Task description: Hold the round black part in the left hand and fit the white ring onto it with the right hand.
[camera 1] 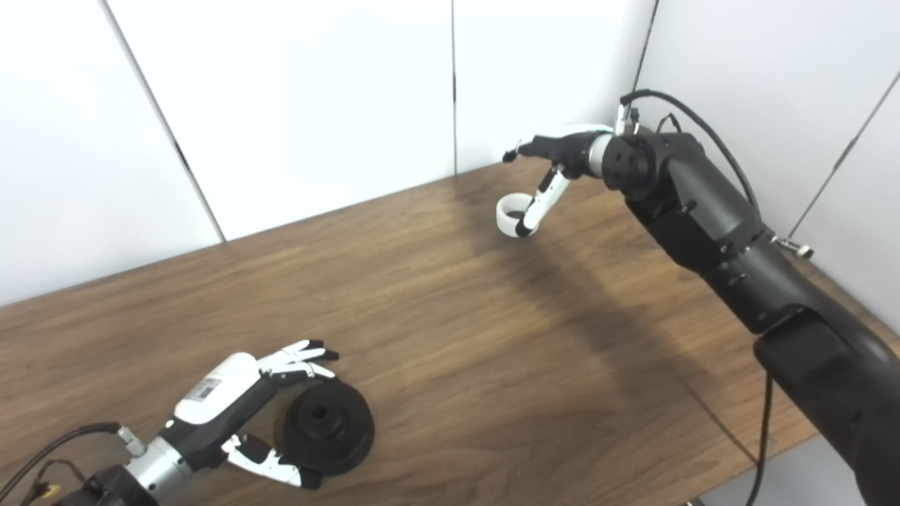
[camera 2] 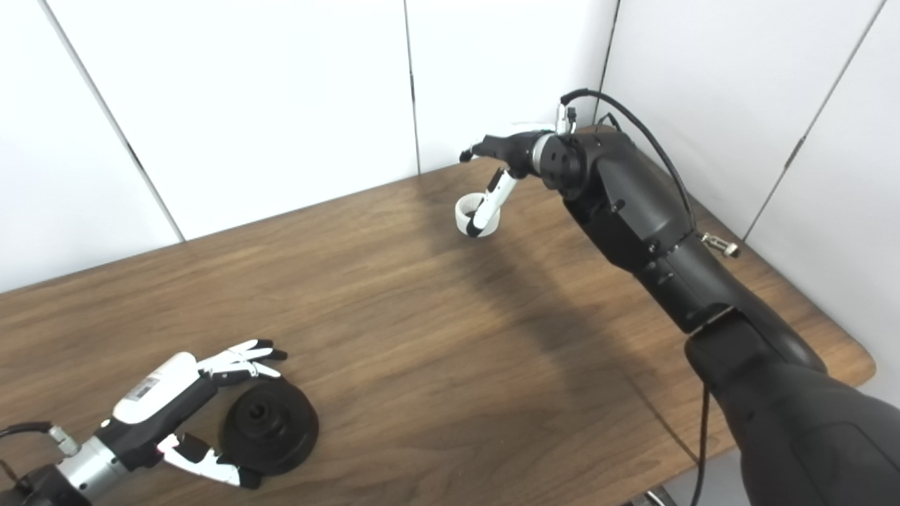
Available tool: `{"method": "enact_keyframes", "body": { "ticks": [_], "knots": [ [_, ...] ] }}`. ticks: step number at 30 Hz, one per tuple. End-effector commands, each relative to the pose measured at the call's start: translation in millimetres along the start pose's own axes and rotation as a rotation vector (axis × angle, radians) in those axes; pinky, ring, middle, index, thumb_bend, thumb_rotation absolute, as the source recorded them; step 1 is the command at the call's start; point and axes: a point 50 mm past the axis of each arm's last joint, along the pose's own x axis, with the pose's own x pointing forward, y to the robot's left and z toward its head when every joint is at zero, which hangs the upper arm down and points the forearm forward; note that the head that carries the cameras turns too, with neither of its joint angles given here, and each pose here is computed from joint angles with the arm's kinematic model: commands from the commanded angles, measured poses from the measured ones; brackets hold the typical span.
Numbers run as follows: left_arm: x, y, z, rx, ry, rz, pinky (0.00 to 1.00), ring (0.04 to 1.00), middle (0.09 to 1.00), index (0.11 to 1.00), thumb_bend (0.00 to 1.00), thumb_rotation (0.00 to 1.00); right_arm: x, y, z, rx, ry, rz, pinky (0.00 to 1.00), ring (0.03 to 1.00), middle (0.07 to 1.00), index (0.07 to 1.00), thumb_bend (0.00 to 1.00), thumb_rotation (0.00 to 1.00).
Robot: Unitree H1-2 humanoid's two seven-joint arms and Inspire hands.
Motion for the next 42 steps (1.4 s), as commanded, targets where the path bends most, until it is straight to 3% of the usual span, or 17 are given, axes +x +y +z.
{"method": "enact_keyframes", "body": {
  "ticks": [1, 8, 16, 42],
  "knots": [
    [-28, -29, -19, 0.015, 0.109, -0.173, 0.84, 0.948, 0.89, 0.488, 0.52, 0.07, -2, -28, 4, -0.006, -0.018, -0.101, 0.95, 0.984, 1.0, 0.931, 1.0, 0.34],
    [-29, -27, -19, 0.011, 0.105, -0.172, 0.85, 0.949, 0.891, 0.489, 0.52, 0.07, 7, -23, 1, 0.014, -0.01, -0.12, 0.91, 0.961, 0.994, 0.94, 1.0, 0.33],
    [-30, -27, -18, 0.006, 0.106, -0.167, 0.84, 0.951, 0.892, 0.488, 0.52, 0.07, 15, -17, 0, 0.035, -0.017, -0.139, 0.93, 0.964, 0.991, 0.954, 0.98, 0.3],
    [-33, -23, -17, 0.016, 0.104, -0.178, 0.84, 0.951, 0.9, 0.489, 0.52, 0.07, 53, 14, 6, 0.055, -0.006, -0.049, 0.84, 0.929, 0.97, 0.899, 1.0, 0.32]
  ]
}}
